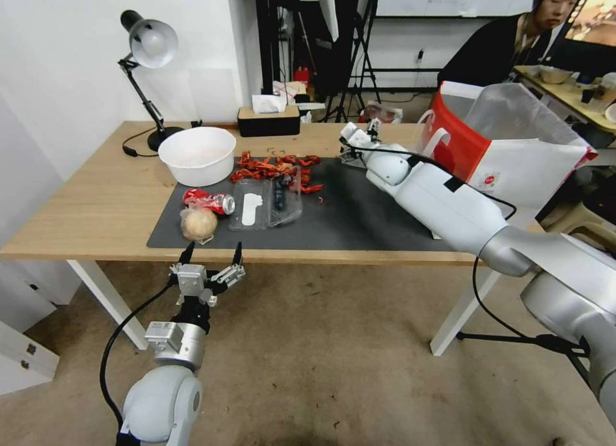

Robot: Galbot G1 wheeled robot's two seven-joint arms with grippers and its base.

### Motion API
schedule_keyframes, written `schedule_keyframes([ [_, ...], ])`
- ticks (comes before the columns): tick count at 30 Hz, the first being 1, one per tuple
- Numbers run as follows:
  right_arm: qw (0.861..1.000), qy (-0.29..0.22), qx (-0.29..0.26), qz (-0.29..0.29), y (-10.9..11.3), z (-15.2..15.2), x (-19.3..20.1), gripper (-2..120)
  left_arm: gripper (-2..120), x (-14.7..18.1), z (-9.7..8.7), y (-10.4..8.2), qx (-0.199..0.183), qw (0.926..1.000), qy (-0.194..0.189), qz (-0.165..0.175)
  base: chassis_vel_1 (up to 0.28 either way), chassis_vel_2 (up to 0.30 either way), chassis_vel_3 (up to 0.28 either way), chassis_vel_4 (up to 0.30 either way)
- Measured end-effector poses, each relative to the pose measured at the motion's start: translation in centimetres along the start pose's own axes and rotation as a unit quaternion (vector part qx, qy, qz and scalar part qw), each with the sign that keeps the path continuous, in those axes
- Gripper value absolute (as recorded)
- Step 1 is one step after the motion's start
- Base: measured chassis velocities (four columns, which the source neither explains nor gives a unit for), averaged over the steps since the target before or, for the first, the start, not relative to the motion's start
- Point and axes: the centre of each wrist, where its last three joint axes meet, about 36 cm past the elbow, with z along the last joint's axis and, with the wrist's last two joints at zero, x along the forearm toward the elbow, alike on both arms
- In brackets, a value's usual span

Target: Pick up the trash from the table and place it into the takeout bag.

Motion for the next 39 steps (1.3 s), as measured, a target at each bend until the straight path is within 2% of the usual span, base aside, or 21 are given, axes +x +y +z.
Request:
schedule_keyframes([
  [9, 0.999, 0.021, 0.021, -0.046, -2.8, 0.2, -1.5, 100, 100, 0.1, 0.1, 0.0, 0.000, 1.0000, 0.000, 0.000, 0.000, 0.000, 0.000, 0.000],
  [11, 0.997, 0.029, 0.024, -0.071, -3.4, 0.6, -1.9, 100, 100, 0.1, 0.1, 0.0, 0.000, 1.0000, 0.000, 0.000, 0.000, 0.000, 0.000, 0.000],
  [20, 0.993, 0.035, 0.032, -0.110, -4.0, 1.6, -3.0, 97, 100, -0.1, 0.3, -0.1, 0.001, 1.0000, 0.000, 0.000, 0.000, 0.000, 0.000, 0.000],
  [39, 0.991, 0.050, 0.039, -0.122, -4.2, 3.0, -4.0, 95, 100, 0.0, 0.4, -0.2, 0.000, 1.0000, 0.000, 0.001, 0.000, 0.000, 0.000, 0.000],
])
